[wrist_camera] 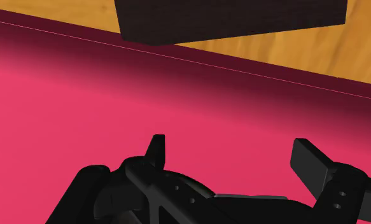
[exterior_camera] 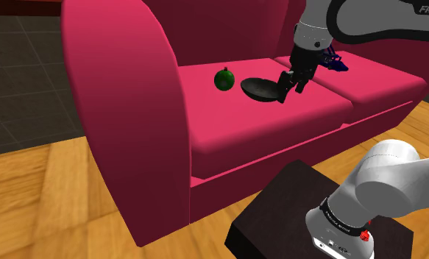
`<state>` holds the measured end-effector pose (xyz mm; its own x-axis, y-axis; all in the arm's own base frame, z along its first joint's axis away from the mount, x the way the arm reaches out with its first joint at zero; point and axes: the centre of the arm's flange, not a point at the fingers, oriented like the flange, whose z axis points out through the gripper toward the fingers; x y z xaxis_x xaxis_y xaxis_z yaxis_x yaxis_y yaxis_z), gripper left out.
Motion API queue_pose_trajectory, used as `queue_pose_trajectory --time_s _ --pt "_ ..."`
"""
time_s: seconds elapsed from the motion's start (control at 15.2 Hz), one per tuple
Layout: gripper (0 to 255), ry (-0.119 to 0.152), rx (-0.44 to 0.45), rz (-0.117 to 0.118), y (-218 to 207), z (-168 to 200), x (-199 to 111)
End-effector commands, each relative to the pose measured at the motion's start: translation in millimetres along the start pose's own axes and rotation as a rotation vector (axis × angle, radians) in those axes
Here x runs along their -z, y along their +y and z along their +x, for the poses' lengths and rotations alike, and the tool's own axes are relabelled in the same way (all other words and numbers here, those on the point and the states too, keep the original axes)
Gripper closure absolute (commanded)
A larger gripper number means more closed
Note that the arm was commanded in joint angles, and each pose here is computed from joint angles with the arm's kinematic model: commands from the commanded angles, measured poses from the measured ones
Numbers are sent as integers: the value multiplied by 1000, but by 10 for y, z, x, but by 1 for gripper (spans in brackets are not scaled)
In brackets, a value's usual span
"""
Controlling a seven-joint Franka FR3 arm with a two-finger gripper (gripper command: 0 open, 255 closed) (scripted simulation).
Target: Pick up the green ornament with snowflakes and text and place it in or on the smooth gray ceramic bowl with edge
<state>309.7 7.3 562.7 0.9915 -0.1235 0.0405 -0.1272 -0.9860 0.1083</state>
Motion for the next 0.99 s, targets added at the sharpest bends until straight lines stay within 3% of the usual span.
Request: queue_pose_trajectory --time_s 0.0,0.46,0.92 --pt "0 0 0 0 0 0 0" --pt "0 81 313 49 303 771 -163" --pt "0 162 626 97 345 1607 -269"
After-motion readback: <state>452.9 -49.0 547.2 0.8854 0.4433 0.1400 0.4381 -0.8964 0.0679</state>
